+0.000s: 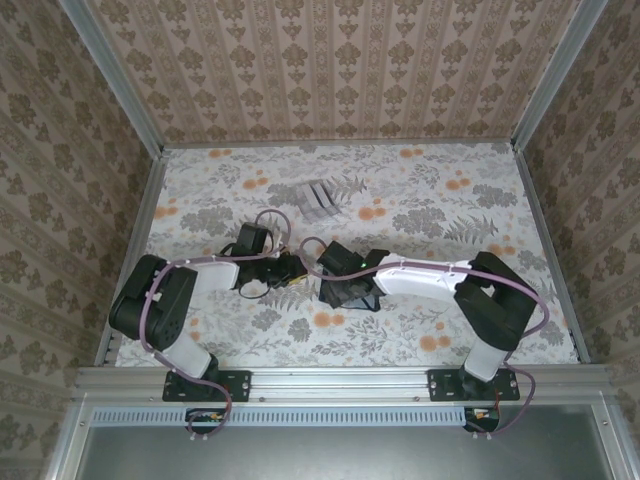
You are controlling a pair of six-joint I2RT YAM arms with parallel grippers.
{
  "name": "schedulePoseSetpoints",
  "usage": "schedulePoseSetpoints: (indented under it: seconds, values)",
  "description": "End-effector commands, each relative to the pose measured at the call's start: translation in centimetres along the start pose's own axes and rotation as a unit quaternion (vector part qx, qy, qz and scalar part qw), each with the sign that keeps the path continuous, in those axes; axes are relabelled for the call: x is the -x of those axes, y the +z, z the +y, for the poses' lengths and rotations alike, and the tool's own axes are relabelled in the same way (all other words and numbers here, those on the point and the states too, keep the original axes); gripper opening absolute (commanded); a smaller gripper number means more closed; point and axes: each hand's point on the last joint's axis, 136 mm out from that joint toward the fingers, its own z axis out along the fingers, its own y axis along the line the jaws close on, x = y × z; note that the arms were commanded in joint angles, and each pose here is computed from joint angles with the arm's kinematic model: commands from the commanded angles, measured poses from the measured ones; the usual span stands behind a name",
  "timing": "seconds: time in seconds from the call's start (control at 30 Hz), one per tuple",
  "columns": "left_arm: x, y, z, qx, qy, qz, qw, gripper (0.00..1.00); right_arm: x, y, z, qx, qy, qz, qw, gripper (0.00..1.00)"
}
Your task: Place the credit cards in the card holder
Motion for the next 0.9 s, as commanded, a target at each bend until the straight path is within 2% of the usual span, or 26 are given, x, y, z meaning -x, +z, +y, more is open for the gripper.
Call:
schedulePoseSetpoints:
  seconds: [0.0, 0.17, 0.3, 0.4, 0.6, 0.7, 0.87]
  values:
    - [-0.8, 0.8, -1.3, -0.021, 0.021, 0.023, 0.999, 0.25, 1.5, -2.0, 0.1, 0.025, 0.024, -0.029, 0.999, 0.81]
    - [-0.9, 1.2, -1.6, -0.029, 0.017, 0.028, 0.999, 0.24, 1.2, -0.6, 0.1, 0.046, 0.062, -0.017, 0.997, 0.78]
    - [-1.0, 1.1, -1.3, -0.034, 0.011, 0.022, 0.999, 0.24, 1.1, 0.6, 2.4, 0.105, 0.08, -0.007, 0.991, 0.67]
    - [-0.9, 0.7, -0.9, -0.037, 0.0, 0.02, 0.999, 0.23, 1.3, 0.9, 3.3, 0.124, 0.088, -0.005, 0.988, 0.6]
    - [0.6, -1.2, 0.4, -0.03, -0.022, -0.014, 0.999, 0.23, 0.8, 2.0, 4.3, 0.132, 0.065, 0.015, 0.989, 0.5]
    - [0.9, -2.0, 0.5, -0.024, -0.018, -0.027, 0.999, 0.24, 0.1, 2.6, 5.3, 0.161, 0.05, 0.025, 0.985, 0.46]
    - [0.7, -2.4, -0.1, -0.022, -0.006, -0.016, 1.0, 0.25, -0.8, 1.7, 7.0, 0.208, 0.011, 0.027, 0.978, 0.43]
